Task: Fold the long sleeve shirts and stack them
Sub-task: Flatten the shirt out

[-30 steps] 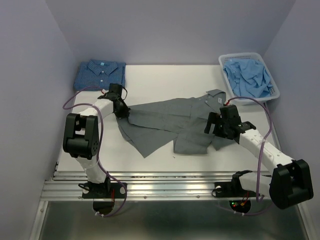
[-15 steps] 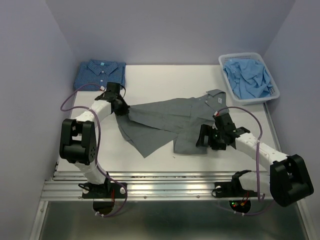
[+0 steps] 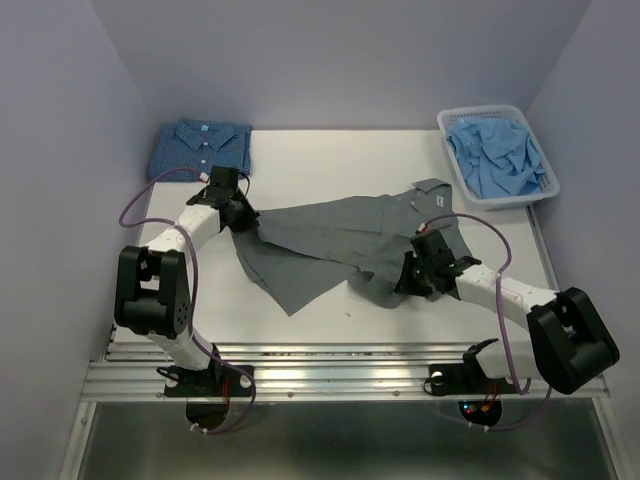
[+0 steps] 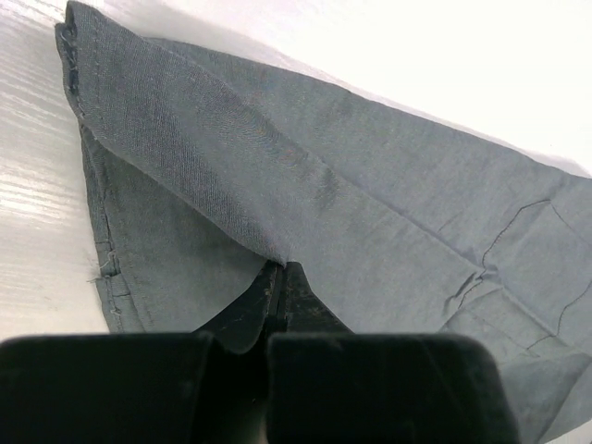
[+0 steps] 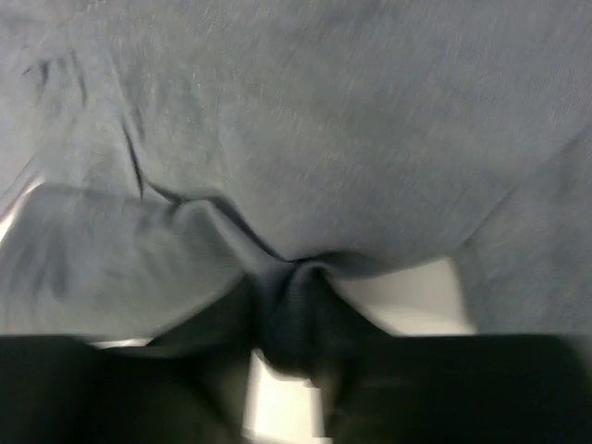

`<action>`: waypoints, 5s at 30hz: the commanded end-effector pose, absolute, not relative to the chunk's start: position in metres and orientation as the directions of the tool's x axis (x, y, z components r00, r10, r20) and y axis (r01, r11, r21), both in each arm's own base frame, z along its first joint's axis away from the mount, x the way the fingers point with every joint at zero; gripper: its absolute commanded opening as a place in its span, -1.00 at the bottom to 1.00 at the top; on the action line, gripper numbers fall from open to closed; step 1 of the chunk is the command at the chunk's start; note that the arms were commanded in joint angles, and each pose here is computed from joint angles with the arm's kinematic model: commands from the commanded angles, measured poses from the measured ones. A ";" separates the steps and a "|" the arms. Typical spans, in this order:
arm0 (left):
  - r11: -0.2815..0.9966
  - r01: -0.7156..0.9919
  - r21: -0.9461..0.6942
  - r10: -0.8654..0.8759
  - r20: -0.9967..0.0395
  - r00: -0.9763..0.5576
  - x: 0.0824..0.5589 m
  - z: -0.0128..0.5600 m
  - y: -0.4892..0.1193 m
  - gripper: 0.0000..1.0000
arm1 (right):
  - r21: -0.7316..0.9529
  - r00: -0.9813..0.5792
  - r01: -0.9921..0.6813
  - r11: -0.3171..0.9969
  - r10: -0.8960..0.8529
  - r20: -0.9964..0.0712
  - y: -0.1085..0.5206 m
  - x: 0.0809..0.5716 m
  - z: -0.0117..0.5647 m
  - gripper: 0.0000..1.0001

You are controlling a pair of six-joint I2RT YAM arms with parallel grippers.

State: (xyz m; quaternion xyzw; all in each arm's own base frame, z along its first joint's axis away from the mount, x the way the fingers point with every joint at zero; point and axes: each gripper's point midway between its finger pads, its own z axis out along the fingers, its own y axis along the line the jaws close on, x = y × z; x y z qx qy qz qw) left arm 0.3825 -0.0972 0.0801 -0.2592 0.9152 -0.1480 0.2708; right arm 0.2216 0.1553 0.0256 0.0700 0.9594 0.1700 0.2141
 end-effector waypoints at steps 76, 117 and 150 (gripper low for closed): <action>0.693 -0.441 -0.570 -0.710 -0.644 -0.283 0.499 0.238 0.020 0.97 | -0.098 -0.399 0.012 0.995 -0.085 -0.913 0.124 0.615 0.232 1.00; 0.846 -0.287 -0.450 -0.491 -0.444 -0.750 0.418 0.064 -0.136 0.97 | -0.414 -0.790 0.083 0.906 -0.194 -0.582 0.046 0.486 0.073 -0.26; 0.865 -0.299 -0.402 -0.448 -0.352 -0.822 0.392 0.032 -0.136 0.97 | 0.078 0.294 -0.070 0.994 0.095 -0.951 0.162 0.716 0.279 -0.71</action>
